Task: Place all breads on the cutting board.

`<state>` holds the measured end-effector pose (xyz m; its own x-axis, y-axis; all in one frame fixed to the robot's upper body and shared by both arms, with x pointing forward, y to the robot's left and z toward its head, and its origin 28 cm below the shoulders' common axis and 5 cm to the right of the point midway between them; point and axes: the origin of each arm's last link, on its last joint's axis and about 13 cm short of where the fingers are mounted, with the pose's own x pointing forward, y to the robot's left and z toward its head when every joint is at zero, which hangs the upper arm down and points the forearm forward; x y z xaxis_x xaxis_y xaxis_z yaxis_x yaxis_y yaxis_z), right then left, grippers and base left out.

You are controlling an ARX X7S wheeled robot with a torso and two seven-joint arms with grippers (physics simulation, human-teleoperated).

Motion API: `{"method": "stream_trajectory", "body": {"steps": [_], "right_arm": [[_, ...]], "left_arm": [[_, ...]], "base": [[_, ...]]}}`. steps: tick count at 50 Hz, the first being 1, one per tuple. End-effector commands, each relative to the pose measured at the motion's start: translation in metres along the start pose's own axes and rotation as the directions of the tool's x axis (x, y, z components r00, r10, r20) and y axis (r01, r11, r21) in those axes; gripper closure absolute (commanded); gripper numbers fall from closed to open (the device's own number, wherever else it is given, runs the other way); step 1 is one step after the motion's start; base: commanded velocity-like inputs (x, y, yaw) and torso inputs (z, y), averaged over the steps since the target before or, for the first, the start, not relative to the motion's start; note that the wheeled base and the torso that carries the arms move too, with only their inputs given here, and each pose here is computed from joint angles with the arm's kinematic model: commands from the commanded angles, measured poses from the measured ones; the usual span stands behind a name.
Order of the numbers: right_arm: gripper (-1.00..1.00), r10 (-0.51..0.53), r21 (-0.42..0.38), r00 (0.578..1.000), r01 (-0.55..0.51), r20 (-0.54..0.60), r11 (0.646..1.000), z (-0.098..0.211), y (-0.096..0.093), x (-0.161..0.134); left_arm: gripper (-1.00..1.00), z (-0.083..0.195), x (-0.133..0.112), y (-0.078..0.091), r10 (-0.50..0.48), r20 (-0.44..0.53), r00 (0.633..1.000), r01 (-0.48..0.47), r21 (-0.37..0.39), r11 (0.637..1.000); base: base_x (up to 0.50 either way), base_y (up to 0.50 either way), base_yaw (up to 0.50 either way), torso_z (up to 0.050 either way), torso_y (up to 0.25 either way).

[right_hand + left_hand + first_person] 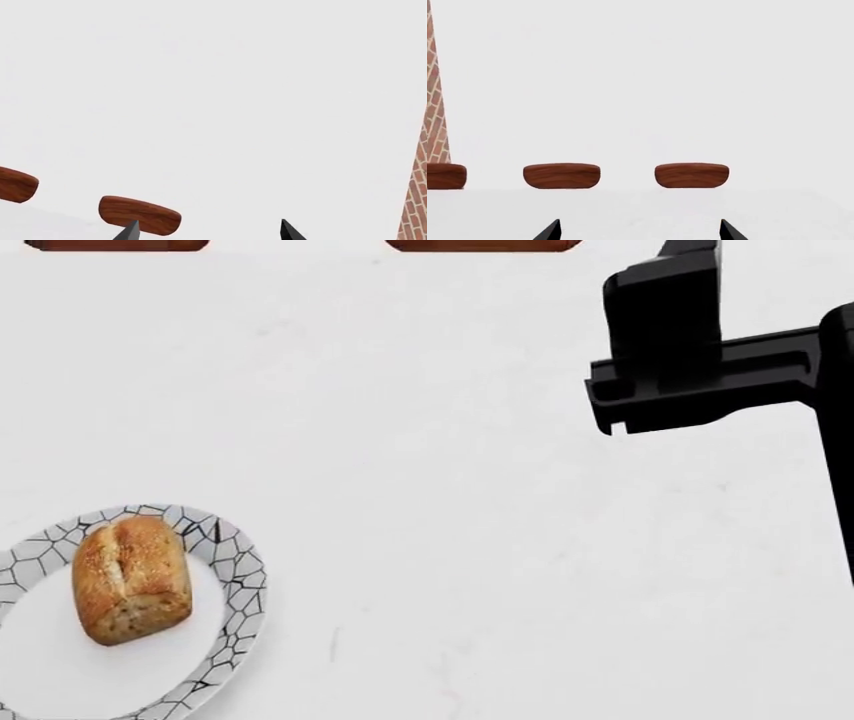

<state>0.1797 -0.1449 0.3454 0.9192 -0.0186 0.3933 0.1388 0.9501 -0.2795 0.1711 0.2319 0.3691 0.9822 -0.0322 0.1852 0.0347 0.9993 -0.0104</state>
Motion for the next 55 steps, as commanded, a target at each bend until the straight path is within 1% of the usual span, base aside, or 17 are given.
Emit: {"method": "stream_trajectory", "body": {"steps": [1, 12, 19, 20, 25, 29, 31, 32, 35, 36, 38, 43, 47, 48, 51, 52, 55], "right_arm": [[-1.00, 0.000, 0.003, 1.000, 0.000, -0.006, 1.000, -0.003, 0.000, -0.001], [-1.00, 0.001, 0.002, 1.000, -0.001, -0.010, 1.000, -0.006, 0.001, -0.004], [-1.00, 0.010, -0.023, 1.000, -0.010, -0.009, 1.000, -0.008, 0.001, -0.003], [-1.00, 0.014, -0.021, 1.000, -0.014, -0.009, 1.000, -0.008, 0.001, -0.004], [-1.00, 0.009, -0.019, 1.000, -0.009, -0.020, 1.000, -0.010, 0.002, -0.004], [-1.00, 0.001, -0.020, 0.999, -0.001, -0.035, 1.000, -0.010, 0.001, -0.003], [-1.00, -0.006, -0.021, 0.998, 0.004, -0.070, 1.000, -0.011, 0.000, -0.002], [-1.00, -0.011, -0.023, 0.997, 0.009, -0.082, 1.000, -0.012, -0.001, -0.002], [-1.00, 0.001, -0.015, 0.994, -0.002, -0.107, 1.000, -0.017, 0.000, -0.003], [-1.00, 0.002, -0.014, 0.994, -0.003, -0.108, 1.000, -0.016, 0.000, -0.003], [-1.00, 0.002, -0.016, 0.995, -0.003, -0.104, 1.000, -0.014, 0.000, -0.002], [-1.00, -0.001, -0.019, 0.994, -0.001, -0.110, 1.000, -0.014, -0.002, -0.003], [-1.00, -0.001, -0.019, 0.993, -0.001, -0.116, 1.000, -0.015, -0.003, -0.002], [-1.00, -0.002, -0.015, 0.993, 0.001, -0.116, 1.000, -0.015, -0.003, -0.002], [-1.00, 0.000, -0.010, 0.993, -0.002, -0.119, 1.000, -0.016, -0.002, -0.002], [-1.00, -0.010, -0.008, 0.994, 0.009, -0.105, 1.000, -0.016, -0.003, -0.002], [-1.00, -0.004, -0.002, 0.995, 0.004, -0.104, 1.000, -0.014, -0.003, -0.001]], "left_arm": [[-1.00, 0.012, 0.001, -0.009, -0.027, -0.015, 1.000, 0.027, 0.020, 0.999], [-1.00, 0.020, 0.003, -0.009, -0.021, -0.038, 0.999, 0.022, 0.027, 0.999], [-1.00, 0.022, 0.004, -0.009, -0.009, -0.034, 0.999, 0.010, 0.018, 1.000], [-1.00, 0.021, 0.005, -0.010, -0.042, -0.064, 0.997, 0.041, -0.011, 0.999], [-1.00, 0.031, 0.007, -0.011, -0.009, -0.089, 0.996, 0.011, 0.022, 1.000], [-1.00, 0.036, 0.009, -0.013, -0.040, -0.142, 0.989, 0.042, 0.007, 0.999], [-1.00, 0.043, 0.011, -0.015, -0.027, -0.169, 0.985, 0.030, 0.015, 0.999], [-1.00, 0.048, 0.013, -0.016, -0.011, -0.200, 0.980, 0.013, 0.012, 1.000], [-1.00, 0.059, 0.022, -0.018, 0.042, -0.264, 0.964, -0.025, 0.065, 0.998], [-1.00, 0.064, 0.026, -0.018, 0.037, -0.303, 0.952, -0.026, 0.041, 0.999], [-1.00, 0.071, 0.032, -0.020, 0.063, -0.312, 0.948, -0.044, 0.069, 0.997], [-1.00, 0.085, 0.046, -0.026, 0.057, -0.353, 0.934, -0.039, 0.058, 0.998], [-1.00, 0.087, 0.054, -0.028, 0.072, -0.414, 0.908, -0.062, 0.037, 0.997], [-1.00, 0.086, 0.059, -0.028, 0.105, -0.444, 0.890, -0.093, 0.048, 0.995], [-1.00, 0.096, 0.067, -0.027, 0.105, -0.466, 0.879, -0.107, 0.022, 0.994], [-1.00, 0.099, 0.070, -0.027, 0.082, -0.473, 0.877, -0.092, 0.002, 0.996], [-1.00, 0.094, 0.085, -0.026, 0.090, -0.541, 0.836, -0.119, -0.020, 0.993]], "base": [[0.32, -0.21, 0.00, 0.000, 0.000], [0.18, -0.06, 0.00, 0.000, 0.000], [0.19, 0.00, 0.00, 0.000, 0.001], [0.46, 0.00, 0.00, 0.000, 0.000], [0.45, 0.00, 0.00, 0.000, 0.000], [0.42, 0.00, 0.00, 0.000, 0.000], [0.08, 0.00, 0.00, 0.000, 0.000], [0.00, 0.00, 0.00, 0.000, 0.000], [0.00, 0.00, 0.00, 0.000, 0.000], [0.00, 0.00, 0.00, 0.000, 0.000], [0.00, 0.00, 0.00, 0.000, 0.000], [0.00, 0.00, 0.00, 0.000, 0.000], [0.00, 0.00, 0.00, 0.000, 0.000], [0.00, 0.00, 0.00, 0.000, 0.000], [0.00, 0.00, 0.00, 0.000, 0.000], [0.00, 0.00, 0.00, 0.000, 0.000], [0.00, 0.00, 0.00, 0.000, 0.000]]}}
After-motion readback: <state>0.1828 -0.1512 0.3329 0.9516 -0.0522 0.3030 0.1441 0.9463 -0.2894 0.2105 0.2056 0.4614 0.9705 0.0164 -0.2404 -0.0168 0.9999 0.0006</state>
